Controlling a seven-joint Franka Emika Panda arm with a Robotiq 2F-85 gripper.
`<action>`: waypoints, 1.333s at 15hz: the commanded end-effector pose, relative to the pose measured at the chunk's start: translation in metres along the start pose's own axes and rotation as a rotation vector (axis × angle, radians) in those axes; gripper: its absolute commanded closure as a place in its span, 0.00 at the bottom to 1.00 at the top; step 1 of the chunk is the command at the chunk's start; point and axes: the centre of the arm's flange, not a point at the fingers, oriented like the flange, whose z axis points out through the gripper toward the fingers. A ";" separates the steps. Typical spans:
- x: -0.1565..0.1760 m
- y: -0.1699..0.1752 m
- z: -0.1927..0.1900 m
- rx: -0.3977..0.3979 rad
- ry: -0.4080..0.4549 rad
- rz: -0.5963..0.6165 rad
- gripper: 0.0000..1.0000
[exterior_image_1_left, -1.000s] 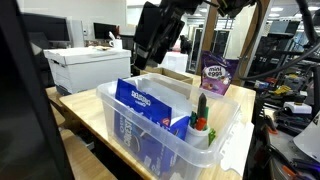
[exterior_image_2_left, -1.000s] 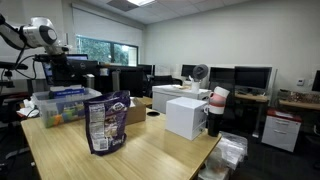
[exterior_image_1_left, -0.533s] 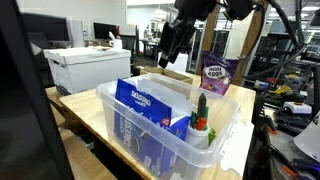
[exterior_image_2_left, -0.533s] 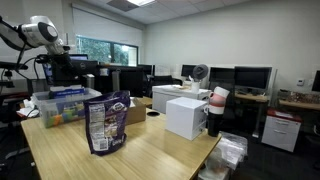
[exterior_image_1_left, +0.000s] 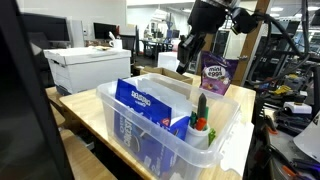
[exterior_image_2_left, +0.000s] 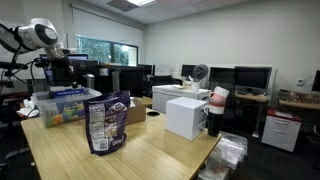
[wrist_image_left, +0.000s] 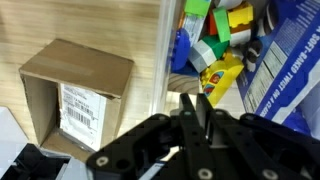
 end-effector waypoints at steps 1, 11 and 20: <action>-0.015 0.027 -0.003 -0.030 -0.008 0.004 0.98; -0.028 0.072 -0.004 -0.173 -0.076 -0.128 0.96; -0.043 0.134 0.006 -0.407 -0.117 -0.170 0.97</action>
